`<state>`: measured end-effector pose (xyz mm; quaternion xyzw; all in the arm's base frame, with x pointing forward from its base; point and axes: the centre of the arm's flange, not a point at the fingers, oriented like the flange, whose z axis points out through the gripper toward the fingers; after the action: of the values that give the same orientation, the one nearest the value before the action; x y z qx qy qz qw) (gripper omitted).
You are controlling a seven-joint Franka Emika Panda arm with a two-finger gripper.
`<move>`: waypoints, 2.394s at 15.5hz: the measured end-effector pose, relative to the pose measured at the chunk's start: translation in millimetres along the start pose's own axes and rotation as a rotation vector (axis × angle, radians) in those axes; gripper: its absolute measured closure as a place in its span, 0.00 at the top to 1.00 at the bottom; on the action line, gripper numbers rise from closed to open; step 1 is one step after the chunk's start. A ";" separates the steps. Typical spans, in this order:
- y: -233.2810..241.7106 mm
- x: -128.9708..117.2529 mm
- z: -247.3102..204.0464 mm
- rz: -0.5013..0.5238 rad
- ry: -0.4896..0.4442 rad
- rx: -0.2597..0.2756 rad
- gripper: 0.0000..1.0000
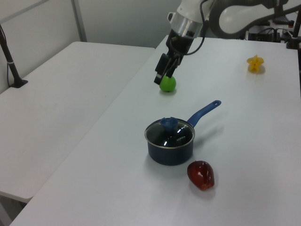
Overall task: Open lid
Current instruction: 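Move the gripper down over the saucepan and grasp the blue lid knob, then lift the glass lid off the saucepan rim and carry it aside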
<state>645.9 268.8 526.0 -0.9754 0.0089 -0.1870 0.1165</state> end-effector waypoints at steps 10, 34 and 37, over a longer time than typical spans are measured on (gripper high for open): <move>-57.3 -53.7 63.7 -0.209 -0.031 -0.049 1.00; -39.5 -79.9 98.3 -0.318 -0.090 -0.070 0.84; -39.9 -79.8 98.0 -0.318 -0.088 -0.069 0.77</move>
<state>606.6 334.4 417.8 -0.9752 -0.1443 -0.1595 0.0520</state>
